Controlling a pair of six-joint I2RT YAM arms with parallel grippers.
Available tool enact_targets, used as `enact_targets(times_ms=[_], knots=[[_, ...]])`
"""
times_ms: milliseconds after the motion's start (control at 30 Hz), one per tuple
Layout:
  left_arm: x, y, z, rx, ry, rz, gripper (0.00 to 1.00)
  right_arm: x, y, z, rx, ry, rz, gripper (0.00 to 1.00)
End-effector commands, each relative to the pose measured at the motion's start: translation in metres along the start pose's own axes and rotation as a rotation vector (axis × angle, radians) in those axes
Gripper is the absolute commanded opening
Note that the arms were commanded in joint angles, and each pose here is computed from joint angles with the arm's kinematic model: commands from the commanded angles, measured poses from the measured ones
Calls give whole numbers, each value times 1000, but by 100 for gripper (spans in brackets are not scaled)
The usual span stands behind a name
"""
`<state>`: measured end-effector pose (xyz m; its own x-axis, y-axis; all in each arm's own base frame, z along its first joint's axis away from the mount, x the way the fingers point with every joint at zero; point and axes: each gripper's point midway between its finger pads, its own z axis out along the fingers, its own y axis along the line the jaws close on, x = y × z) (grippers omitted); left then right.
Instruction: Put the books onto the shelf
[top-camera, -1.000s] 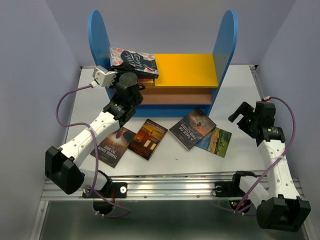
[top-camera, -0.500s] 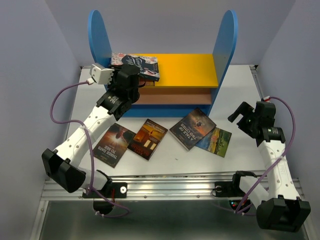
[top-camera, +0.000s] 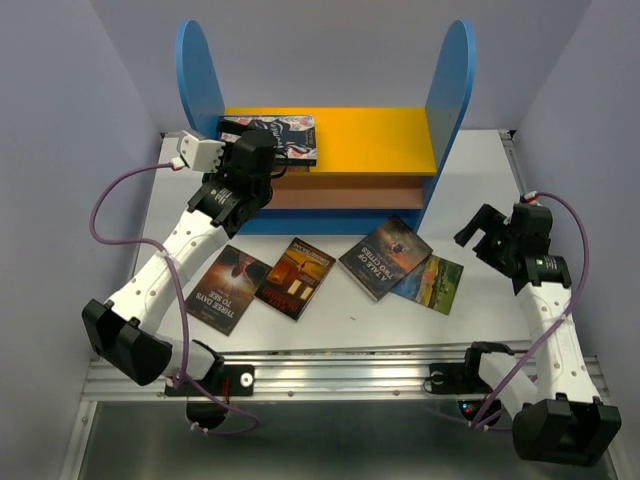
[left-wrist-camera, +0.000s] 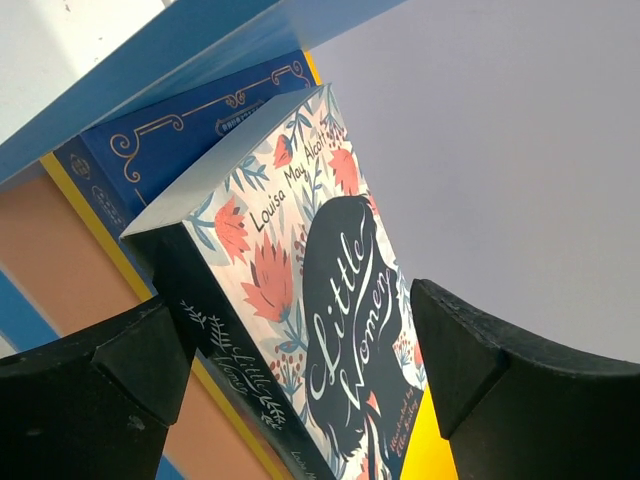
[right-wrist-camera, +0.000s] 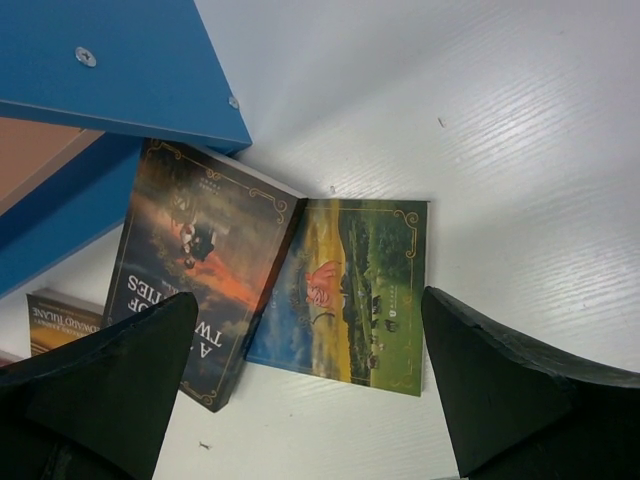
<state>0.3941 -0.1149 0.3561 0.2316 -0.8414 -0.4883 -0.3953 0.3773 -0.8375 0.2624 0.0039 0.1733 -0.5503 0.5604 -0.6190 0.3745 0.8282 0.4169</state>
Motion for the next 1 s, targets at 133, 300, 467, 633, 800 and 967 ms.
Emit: enact_targets(times_ms=[133,300,467,633,800,967], knots=[[-25,-16,-17,36,12,-19,99,0,17,-27,-95,7,-97,100],[-24,-11,-22,42,41,23,99,12,31,-43,-189,40,-157,100],[-22,-12,-18,66,76,45,99,18,59,-56,-308,55,-245,100],[-11,-7,-18,64,137,98,99,36,92,-52,-354,88,-315,100],[-7,-9,-22,91,183,158,99,53,142,-51,-409,77,-435,100],[-8,2,-20,59,191,186,99,48,197,-58,-501,7,-516,100]])
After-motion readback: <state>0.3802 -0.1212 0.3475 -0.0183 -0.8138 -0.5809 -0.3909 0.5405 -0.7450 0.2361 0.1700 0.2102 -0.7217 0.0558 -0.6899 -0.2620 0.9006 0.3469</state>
